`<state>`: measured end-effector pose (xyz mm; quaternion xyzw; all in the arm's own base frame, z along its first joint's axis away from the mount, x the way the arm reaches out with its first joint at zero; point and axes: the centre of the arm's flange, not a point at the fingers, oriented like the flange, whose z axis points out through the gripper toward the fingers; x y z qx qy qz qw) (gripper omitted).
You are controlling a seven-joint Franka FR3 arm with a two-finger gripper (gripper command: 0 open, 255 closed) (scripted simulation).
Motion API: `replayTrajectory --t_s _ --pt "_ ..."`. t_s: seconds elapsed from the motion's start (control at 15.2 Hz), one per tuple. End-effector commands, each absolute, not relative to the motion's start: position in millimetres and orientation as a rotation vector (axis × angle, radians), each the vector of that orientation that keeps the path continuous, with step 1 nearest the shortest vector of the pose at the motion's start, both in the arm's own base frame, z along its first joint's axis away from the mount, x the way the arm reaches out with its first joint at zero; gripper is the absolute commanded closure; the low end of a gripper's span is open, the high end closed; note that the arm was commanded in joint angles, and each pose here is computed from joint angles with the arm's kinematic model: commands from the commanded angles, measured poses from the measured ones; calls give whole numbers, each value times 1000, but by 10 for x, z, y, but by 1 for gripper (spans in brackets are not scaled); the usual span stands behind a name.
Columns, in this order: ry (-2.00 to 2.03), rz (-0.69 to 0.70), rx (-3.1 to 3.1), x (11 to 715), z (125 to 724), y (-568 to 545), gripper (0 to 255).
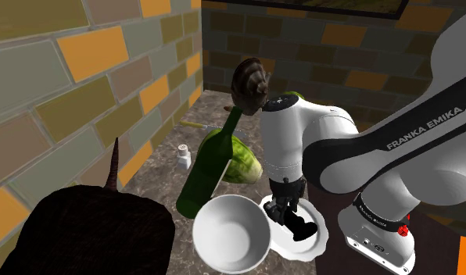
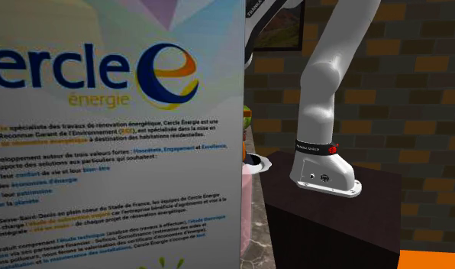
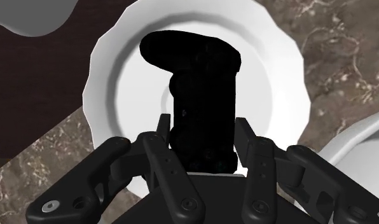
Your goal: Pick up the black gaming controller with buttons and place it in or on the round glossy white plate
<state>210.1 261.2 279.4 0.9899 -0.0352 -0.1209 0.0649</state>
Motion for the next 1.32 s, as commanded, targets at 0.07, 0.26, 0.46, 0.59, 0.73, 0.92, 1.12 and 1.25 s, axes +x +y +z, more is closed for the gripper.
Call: replayTrajectory --t_s 0.07,0.26,0.46,0.59,0.73,0.92,1.12,1.25 --pt "-106 -365 2988 2101 2784 2614 255" --pt "-106 -365 2988 2101 2784 2614 255" --pt "-106 -365 2988 2100 2786 2612 0" --pt "-106 -365 2988 2100 2786 2612 0" --pt "-106 -365 2988 2133 2911 2630 0" --pt "-106 -365 2988 2222 3265 2674 0" --pt "-106 -365 2988 2222 3265 2674 0" --pt "-106 -365 2988 2222 3265 2674 0"
